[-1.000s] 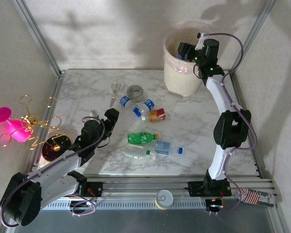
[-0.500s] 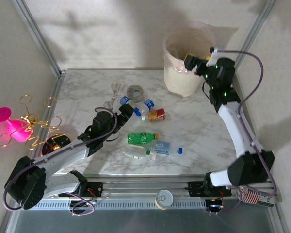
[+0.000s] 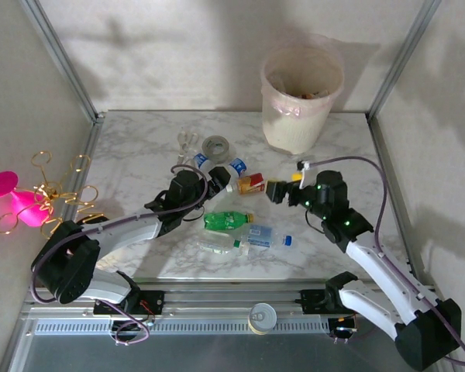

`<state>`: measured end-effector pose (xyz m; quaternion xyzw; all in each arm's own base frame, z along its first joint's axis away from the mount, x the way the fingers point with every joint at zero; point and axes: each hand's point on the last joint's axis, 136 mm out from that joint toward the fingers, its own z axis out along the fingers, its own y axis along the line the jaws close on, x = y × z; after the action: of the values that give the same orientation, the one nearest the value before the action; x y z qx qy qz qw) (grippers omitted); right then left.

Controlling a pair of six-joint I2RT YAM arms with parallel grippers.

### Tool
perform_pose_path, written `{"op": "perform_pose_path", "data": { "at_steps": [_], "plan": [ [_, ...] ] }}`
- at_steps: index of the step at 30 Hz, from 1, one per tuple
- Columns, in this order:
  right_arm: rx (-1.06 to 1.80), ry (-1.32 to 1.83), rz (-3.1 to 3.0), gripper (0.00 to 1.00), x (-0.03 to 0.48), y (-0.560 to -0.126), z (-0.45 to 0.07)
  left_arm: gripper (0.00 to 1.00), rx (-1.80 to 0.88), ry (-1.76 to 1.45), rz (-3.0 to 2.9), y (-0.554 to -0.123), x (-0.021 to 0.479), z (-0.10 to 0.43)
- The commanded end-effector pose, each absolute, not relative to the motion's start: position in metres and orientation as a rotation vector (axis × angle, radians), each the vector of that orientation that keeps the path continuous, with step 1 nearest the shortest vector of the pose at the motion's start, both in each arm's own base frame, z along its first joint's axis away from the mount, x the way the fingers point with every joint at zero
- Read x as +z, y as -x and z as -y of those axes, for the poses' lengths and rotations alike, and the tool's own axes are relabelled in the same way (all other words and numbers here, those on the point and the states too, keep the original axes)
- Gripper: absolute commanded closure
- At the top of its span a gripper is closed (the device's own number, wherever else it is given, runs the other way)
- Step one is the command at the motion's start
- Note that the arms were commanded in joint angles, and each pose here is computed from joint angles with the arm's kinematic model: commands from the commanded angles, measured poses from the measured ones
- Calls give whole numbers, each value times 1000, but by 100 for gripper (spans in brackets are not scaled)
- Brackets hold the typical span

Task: Put the plastic bottles in the bin

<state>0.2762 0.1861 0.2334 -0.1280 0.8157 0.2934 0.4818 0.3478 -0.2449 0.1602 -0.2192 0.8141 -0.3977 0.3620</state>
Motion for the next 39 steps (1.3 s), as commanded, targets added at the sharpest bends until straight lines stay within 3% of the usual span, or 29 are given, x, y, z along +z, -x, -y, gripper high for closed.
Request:
{"op": "perform_pose_path", "data": {
  "at_steps": [1, 8, 26, 39],
  "plan": [
    [813, 398, -2117, 6, 200, -243, -208, 0, -1015, 538, -2048, -359, 178, 249],
    [614, 582, -2371, 1, 149, -211, -227, 0, -1008, 530, -2059, -365, 176, 252],
    [-68, 984, -2706, 3, 79, -200, -236, 0, -973, 571, -2051, -358, 173, 220],
    [-149, 1037, -2692, 8, 62, -210, -231, 1, -961, 599, -2035, -352, 173, 207]
  ]
}}
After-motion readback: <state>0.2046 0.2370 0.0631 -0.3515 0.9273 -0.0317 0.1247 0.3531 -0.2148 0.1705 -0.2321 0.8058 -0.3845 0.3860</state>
